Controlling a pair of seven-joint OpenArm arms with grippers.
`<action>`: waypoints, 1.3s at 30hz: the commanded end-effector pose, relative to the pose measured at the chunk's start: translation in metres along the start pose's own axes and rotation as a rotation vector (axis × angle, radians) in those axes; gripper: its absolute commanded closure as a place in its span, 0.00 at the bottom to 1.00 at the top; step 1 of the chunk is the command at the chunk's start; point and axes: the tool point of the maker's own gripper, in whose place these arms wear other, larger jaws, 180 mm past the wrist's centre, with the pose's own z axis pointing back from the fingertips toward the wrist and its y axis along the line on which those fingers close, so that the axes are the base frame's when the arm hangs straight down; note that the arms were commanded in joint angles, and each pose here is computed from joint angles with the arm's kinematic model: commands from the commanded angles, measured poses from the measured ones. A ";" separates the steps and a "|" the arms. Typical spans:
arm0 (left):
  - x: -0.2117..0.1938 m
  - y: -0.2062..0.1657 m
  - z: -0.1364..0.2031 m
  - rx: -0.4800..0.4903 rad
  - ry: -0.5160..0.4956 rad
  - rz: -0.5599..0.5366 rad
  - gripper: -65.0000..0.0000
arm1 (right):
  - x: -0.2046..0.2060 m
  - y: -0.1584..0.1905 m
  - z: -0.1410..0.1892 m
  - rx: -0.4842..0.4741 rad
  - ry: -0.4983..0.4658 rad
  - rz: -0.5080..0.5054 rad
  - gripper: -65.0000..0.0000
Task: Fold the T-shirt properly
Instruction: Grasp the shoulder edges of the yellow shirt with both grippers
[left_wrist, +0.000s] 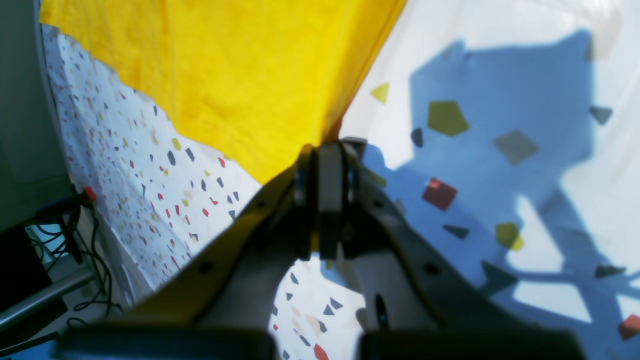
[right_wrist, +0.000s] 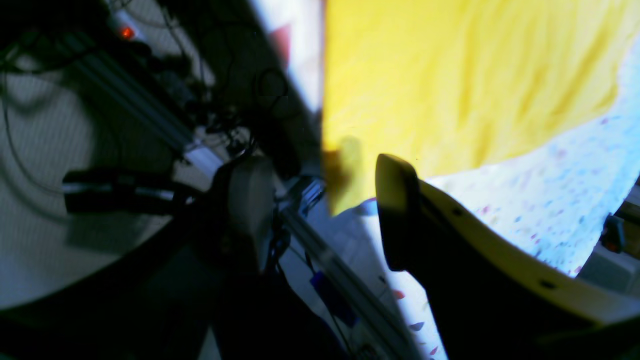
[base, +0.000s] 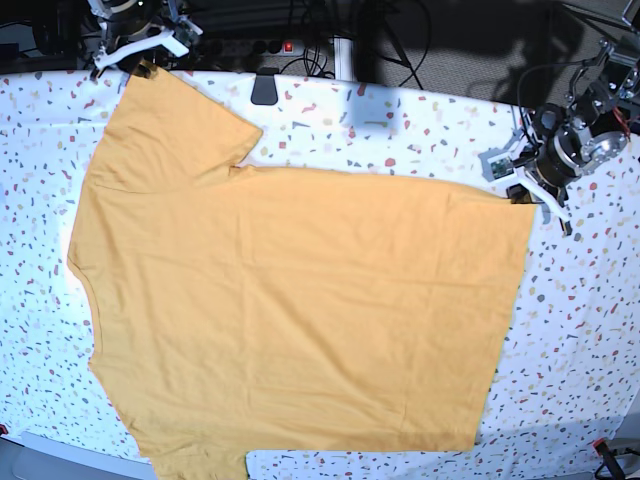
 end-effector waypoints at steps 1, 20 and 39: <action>-0.004 0.010 0.003 0.022 0.006 -0.011 1.00 | -0.004 -0.001 0.001 -0.007 0.006 0.026 0.50; -0.004 0.011 0.003 0.023 0.007 -0.011 1.00 | 0.000 -0.016 -0.004 -0.074 -0.008 0.023 0.71; -0.004 0.011 0.003 0.023 0.007 -0.011 1.00 | 0.031 -0.053 0.016 -0.187 -0.077 -0.023 1.00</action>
